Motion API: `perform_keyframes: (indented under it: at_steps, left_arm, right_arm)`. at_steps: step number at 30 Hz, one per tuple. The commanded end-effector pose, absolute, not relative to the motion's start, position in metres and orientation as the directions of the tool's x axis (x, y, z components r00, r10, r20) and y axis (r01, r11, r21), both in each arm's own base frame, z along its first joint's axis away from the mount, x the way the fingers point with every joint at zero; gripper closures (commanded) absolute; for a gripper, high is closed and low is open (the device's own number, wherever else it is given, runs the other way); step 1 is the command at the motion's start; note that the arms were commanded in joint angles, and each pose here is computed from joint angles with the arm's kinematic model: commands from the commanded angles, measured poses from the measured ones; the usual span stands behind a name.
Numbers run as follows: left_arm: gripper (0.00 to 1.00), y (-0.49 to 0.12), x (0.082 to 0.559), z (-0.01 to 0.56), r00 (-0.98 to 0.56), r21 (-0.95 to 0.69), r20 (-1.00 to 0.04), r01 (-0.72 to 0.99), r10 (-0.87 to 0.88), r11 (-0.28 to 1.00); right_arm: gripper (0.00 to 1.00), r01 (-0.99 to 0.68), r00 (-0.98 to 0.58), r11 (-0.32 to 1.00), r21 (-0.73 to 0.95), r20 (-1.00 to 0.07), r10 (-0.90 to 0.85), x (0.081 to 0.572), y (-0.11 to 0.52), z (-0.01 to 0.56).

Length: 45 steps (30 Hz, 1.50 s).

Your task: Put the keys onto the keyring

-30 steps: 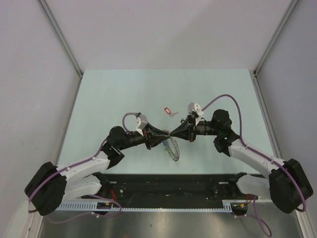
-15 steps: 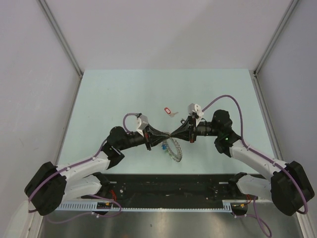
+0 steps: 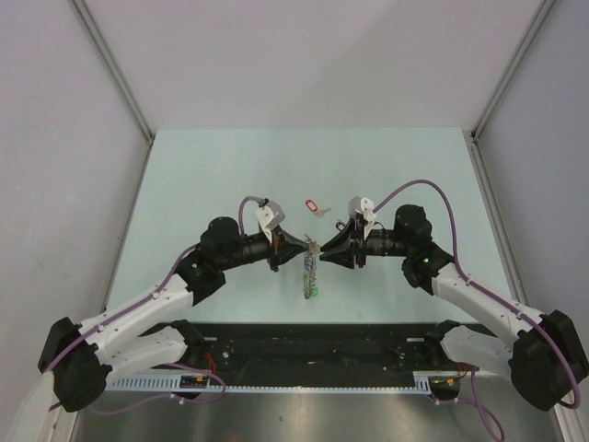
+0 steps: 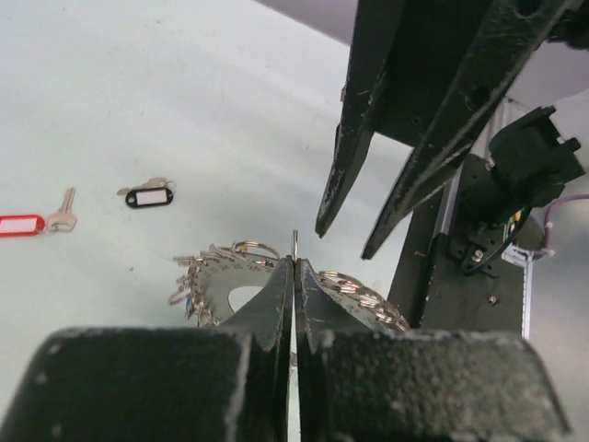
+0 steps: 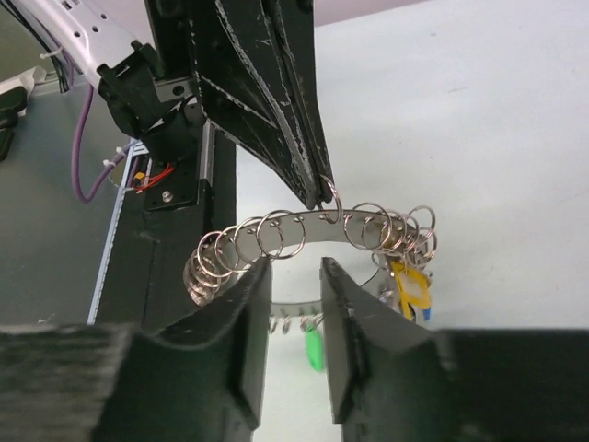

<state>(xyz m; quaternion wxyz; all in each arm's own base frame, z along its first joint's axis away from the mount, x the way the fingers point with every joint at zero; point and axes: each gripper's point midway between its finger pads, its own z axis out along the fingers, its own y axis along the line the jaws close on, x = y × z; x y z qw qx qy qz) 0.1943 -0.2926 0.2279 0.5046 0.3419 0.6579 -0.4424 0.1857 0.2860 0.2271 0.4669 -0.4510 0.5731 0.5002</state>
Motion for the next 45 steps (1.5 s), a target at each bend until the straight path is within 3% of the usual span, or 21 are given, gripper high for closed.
perform_keyframes:
  at_steps: [1, 7, 14, 24, 41, 45]
  left_arm:
    - [1.00, -0.288, 0.202, 0.249, -0.226, -0.179, -0.972, 0.895, 0.068, 0.408]
    - [1.00, -0.284, 0.197, 0.248, -0.236, -0.149, -0.954, 0.908, 0.185, 0.391]
    - [0.99, -0.280, 0.188, 0.246, -0.237, -0.126, -0.918, 0.934, 0.317, 0.334]
    - [1.00, -0.279, 0.187, 0.254, -0.202, -0.087, -0.899, 0.952, 0.388, 0.294]
    - [1.00, -0.280, 0.180, 0.262, -0.185, -0.083, -0.895, 0.963, 0.406, 0.256]
    - [1.00, -0.279, 0.180, 0.260, -0.189, -0.085, -0.889, 0.963, 0.417, 0.255]
  right_arm:
    - [0.62, -0.990, -0.085, 0.121, 0.078, -0.995, -0.056, 0.191, 0.284, 0.246]
    - [0.41, -0.991, 0.000, 0.131, -0.009, -0.998, -0.068, 0.194, 0.281, 0.253]
    - [0.40, -0.997, 0.077, 0.011, -0.078, -0.993, -0.093, 0.193, 0.294, 0.267]
    - [0.53, -0.990, 0.083, -0.125, -0.064, -0.985, -0.152, 0.188, 0.318, 0.259]
    - [0.73, -0.986, 0.086, -0.157, -0.058, -0.980, -0.178, 0.190, 0.338, 0.250]
    - [0.84, -0.984, 0.090, -0.167, -0.061, -0.981, -0.171, 0.188, 0.342, 0.253]
